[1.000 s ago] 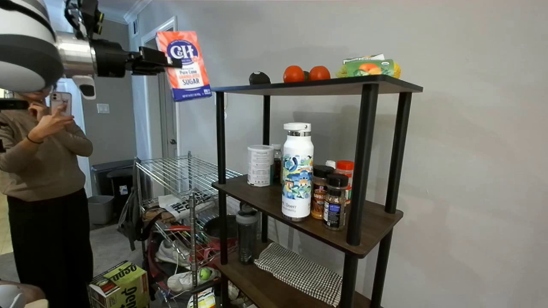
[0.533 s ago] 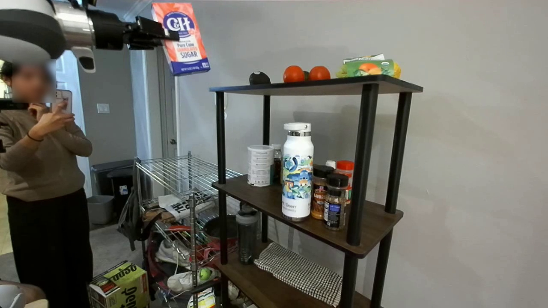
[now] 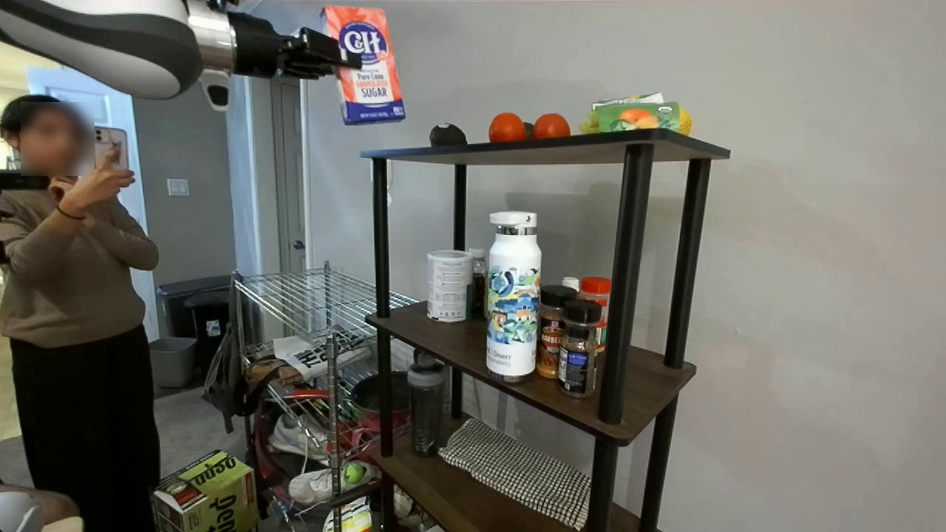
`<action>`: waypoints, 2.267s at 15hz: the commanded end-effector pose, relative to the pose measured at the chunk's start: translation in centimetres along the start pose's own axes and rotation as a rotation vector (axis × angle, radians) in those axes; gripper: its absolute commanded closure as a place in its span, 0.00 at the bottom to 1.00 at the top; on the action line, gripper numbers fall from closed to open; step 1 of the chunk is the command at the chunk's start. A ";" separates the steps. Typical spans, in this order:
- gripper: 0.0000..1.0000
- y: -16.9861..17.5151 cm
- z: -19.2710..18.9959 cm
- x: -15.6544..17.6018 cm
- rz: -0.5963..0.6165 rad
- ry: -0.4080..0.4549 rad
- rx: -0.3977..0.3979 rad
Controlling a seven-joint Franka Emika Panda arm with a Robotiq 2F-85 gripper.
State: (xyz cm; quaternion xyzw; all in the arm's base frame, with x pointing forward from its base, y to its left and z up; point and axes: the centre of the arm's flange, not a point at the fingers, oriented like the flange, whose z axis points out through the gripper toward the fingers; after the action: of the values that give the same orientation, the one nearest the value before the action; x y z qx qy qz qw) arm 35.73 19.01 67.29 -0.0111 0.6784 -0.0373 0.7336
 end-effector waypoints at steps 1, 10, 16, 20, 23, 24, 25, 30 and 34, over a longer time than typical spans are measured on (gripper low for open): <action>0.82 0.2 4.4 -1.9 0.012 0.034 -0.003; 0.82 -0.8 10.5 -1.4 0.118 0.112 0.051; 0.82 -1.1 12.6 -0.6 0.150 0.159 0.082; 0.82 -1.0 12.9 -0.5 0.151 0.173 0.091; 0.25 -1.1 12.8 -0.6 0.153 0.177 0.091; 0.18 -1.2 12.8 -0.8 0.155 0.173 0.091; 0.12 -1.2 12.7 -0.8 0.156 0.169 0.090; 0.00 -0.5 11.6 0.1 0.143 0.165 0.078; 0.00 1.0 9.8 2.5 0.113 0.190 0.074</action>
State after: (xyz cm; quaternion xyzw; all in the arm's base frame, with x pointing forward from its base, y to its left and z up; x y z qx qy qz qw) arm 47.61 19.08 67.12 0.0697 0.7375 -0.0038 0.6717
